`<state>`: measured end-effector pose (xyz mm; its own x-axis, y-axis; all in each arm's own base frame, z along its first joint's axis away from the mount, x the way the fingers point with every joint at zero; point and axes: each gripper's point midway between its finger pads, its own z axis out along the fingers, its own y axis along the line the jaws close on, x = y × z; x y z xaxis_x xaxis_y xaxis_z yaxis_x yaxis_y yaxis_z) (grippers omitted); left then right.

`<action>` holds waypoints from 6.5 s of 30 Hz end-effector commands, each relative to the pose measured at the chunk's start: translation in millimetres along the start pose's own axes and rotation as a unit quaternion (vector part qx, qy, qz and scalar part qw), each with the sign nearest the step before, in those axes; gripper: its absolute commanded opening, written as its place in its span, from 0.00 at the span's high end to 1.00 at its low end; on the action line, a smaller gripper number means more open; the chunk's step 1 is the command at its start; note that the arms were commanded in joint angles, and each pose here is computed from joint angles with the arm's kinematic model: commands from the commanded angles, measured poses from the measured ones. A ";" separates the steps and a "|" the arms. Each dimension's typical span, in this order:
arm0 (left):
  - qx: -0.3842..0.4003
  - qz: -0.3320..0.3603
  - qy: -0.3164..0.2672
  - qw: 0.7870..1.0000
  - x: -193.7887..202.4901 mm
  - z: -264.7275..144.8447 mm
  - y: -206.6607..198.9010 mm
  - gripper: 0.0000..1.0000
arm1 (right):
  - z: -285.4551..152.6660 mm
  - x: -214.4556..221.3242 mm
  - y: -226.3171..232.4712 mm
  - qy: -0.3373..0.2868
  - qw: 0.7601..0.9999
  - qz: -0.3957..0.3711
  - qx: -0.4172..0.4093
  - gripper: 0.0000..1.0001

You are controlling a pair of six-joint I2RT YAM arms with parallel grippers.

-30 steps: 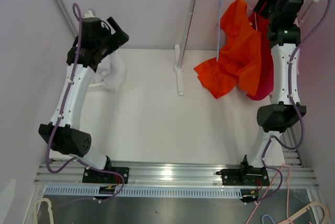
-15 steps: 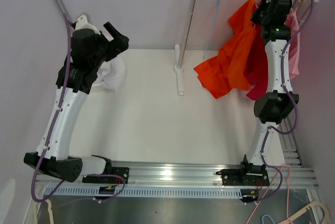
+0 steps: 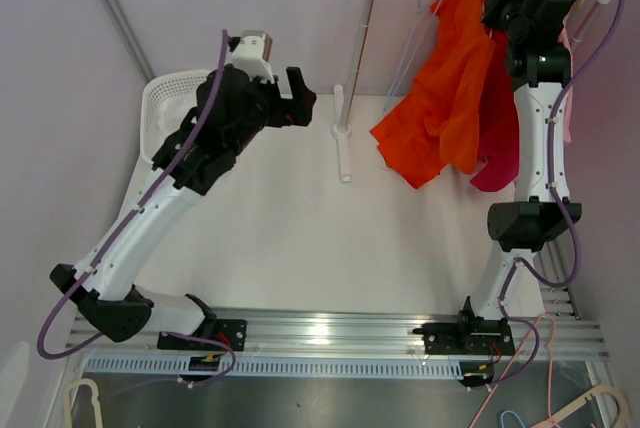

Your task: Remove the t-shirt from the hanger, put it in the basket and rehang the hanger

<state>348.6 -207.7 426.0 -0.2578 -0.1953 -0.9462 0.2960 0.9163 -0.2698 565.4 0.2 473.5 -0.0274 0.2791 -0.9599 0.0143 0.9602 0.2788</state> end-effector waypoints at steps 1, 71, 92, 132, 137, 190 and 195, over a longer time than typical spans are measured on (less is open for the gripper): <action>0.041 0.068 -0.046 0.996 -20.5 -6.7 -36.5 0.01 | -59.6 -67.2 28.0 -0.068 0.997 0.017 -0.020 1.00; 0.124 -0.052 0.114 0.984 82.9 19.0 -69.6 0.99 | -177.0 -7.2 68.2 -0.018 1.000 -0.009 -0.012 1.00; -0.033 -0.106 -0.378 0.919 -288.9 -47.8 196.8 0.99 | -44.4 -32.2 61.1 -0.041 0.999 -0.007 -0.009 1.00; -0.287 -0.323 0.059 0.900 25.2 121.5 382.5 0.00 | 0.3 51.8 76.0 0.091 0.984 0.059 -0.143 0.65; -0.276 -0.265 -0.012 0.924 -49.9 71.4 328.8 0.00 | -17.8 28.8 63.8 0.065 0.991 0.049 -0.104 0.14; 0.025 -0.023 0.020 0.999 76.2 -42.6 -18.8 0.00 | -9.2 -17.7 -107.8 -0.001 0.990 -0.021 0.139 1.00; 0.030 -0.025 0.016 0.999 72.9 -45.8 -19.6 0.00 | -13.7 -35.5 -88.2 -0.024 0.995 -0.010 0.096 1.00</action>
<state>287.3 -226.4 355.4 -0.3418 -0.2131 -0.9153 0.3105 0.8937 -0.3240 562.3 -104.4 432.3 -0.1019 0.2579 -0.9608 0.2865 0.9325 0.2200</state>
